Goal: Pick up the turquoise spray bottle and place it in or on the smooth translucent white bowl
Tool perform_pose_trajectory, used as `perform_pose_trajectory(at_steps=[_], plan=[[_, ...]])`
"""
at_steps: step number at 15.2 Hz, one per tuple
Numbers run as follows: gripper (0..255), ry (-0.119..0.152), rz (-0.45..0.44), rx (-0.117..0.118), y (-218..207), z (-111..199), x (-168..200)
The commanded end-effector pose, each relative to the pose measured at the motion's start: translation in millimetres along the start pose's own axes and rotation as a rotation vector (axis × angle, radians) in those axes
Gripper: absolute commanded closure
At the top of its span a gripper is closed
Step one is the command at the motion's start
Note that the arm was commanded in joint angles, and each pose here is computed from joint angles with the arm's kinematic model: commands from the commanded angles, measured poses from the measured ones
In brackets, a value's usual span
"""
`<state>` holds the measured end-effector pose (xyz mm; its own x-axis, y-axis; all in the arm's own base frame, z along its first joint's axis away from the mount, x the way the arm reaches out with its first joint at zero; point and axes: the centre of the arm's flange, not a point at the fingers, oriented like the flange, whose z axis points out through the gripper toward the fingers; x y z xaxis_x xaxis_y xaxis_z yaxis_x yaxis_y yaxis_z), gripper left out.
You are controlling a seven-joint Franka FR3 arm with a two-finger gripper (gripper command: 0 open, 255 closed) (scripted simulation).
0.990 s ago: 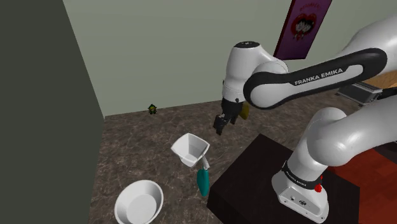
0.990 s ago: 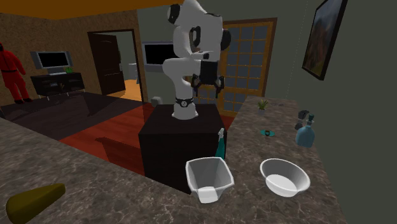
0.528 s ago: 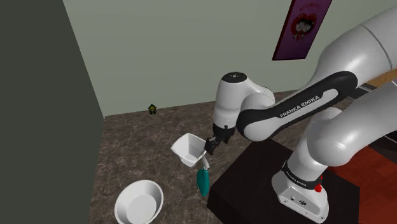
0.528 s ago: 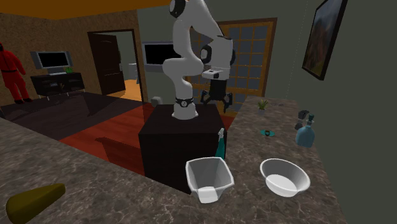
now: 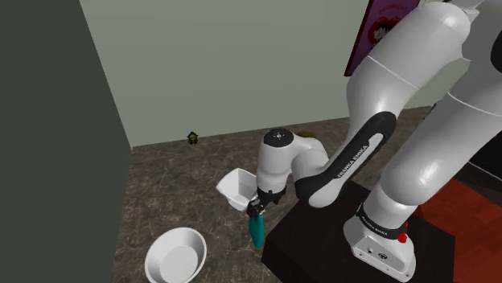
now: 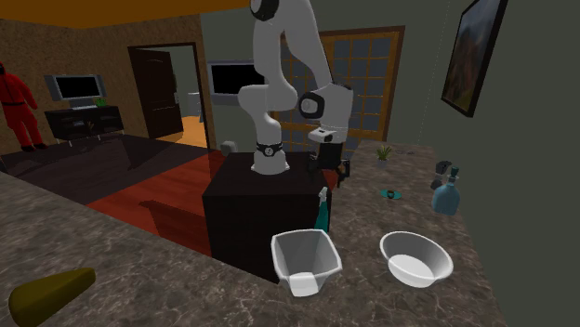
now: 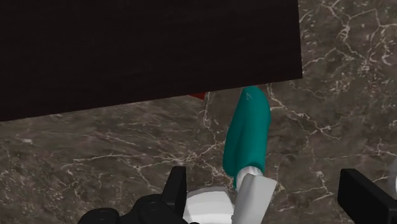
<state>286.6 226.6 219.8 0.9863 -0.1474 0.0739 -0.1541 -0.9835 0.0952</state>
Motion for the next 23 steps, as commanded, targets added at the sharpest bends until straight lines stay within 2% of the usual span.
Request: perform_pose_trajectory(at_steps=[1, 6, 14, 15, 23], plan=[[0, 0.001, 0.001, 0.003, -2.6, 10.3, -0.9], [0, 0.001, 0.001, 0.003, -2.7, 34.5, -0.9], [0, 0.001, 0.001, 0.003, -2.7, 34.4, -0.9], [255, 0.001, 0.001, 0.003, -2.7, 34.4, -0.9], [255, 0.001, 0.001, 0.003, -2.7, 34.4, -0.9]])
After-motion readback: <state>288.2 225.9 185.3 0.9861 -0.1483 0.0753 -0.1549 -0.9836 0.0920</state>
